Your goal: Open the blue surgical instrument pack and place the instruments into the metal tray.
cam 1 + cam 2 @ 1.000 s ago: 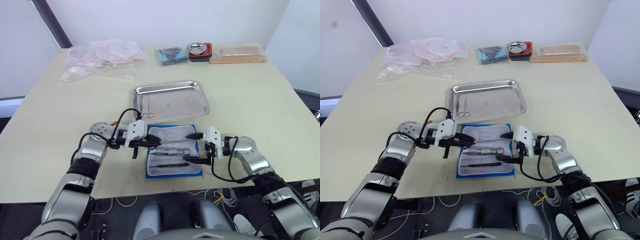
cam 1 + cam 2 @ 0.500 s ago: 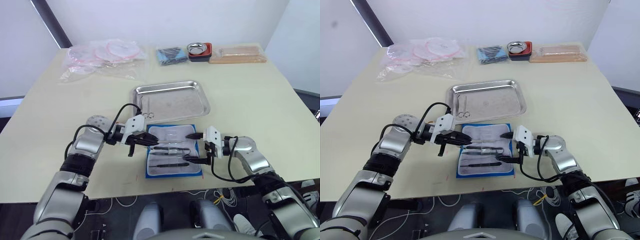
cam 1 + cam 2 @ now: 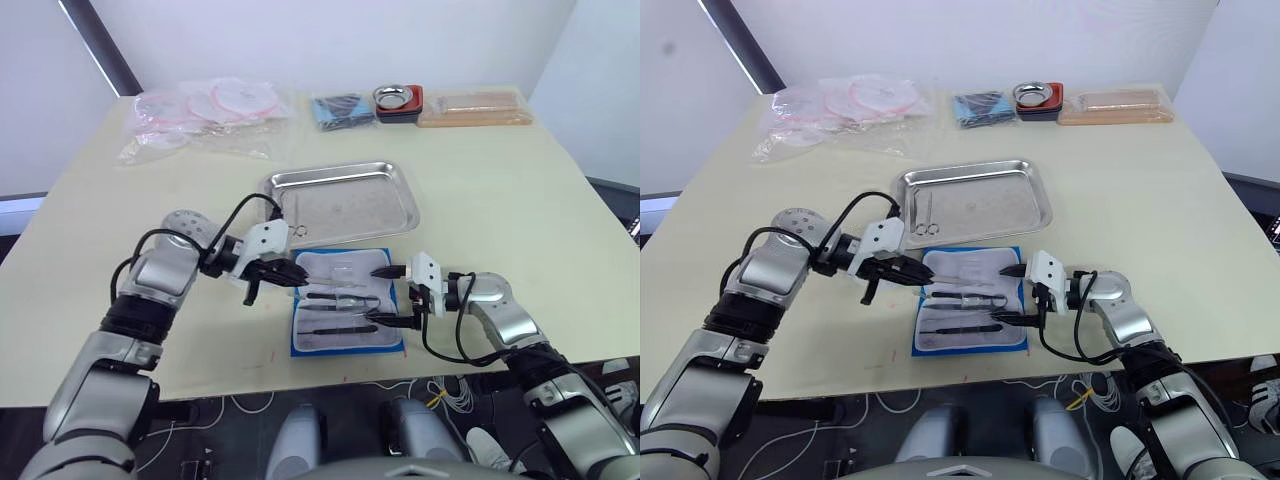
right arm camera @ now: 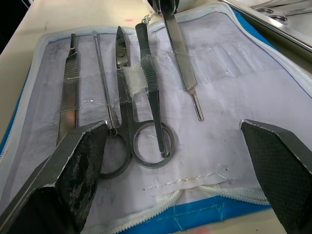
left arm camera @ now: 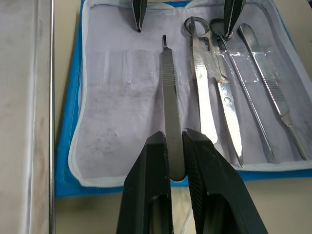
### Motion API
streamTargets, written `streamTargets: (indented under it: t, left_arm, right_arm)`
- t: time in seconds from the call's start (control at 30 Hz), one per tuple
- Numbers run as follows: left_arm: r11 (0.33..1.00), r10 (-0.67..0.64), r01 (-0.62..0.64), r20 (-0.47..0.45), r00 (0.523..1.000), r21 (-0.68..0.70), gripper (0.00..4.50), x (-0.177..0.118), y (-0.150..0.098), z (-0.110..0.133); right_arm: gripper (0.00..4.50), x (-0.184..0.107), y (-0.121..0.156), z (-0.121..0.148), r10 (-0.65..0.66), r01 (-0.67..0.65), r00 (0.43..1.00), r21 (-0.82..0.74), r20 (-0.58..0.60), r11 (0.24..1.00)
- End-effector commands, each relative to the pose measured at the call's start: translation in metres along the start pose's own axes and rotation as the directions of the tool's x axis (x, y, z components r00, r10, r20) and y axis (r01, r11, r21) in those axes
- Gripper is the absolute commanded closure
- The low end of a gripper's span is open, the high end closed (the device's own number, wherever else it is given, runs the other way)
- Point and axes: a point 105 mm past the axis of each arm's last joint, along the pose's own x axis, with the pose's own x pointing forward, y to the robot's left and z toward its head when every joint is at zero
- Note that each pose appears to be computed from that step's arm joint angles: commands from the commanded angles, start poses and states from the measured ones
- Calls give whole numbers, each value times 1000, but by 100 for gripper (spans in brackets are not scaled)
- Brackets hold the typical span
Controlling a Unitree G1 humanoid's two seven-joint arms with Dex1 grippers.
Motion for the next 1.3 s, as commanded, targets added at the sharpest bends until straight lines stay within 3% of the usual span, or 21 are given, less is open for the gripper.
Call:
streamTargets:
  t: [0.03, 0.5, 0.87, 1.0, 1.13, 1.3]
  left_arm:
    - [998, -28, 28, 6, 1000, 55, 447, -12, -3, 16]
    - [998, 32, -27, -85, 996, 57, 447, -49, -13, 3]
    - [996, 85, -83, -85, 993, 26, 447, -71, -20, 2]
    - [985, 167, -166, -13, 986, 39, 447, -75, -10, 14]
    - [965, 259, -263, 136, 956, 19, 447, -70, 3, 43]
    - [944, 328, -323, 248, 912, -59, 447, -55, 9, 63]
  right_arm:
    - [0, -5, 26, -68, 37, 1, 976, 171, -216, 985]
    - [0, -4, 25, -69, 29, 9, 976, 173, -214, 985]
    - [0, -3, 24, -69, 31, 6, 976, 170, -214, 985]
    - [0, -3, 23, -68, 35, 1, 976, 166, -214, 986]
    - [0, -3, 23, -68, 42, -6, 976, 167, -215, 986]
    - [0, -2, 23, -67, 48, -12, 975, 164, -215, 986]
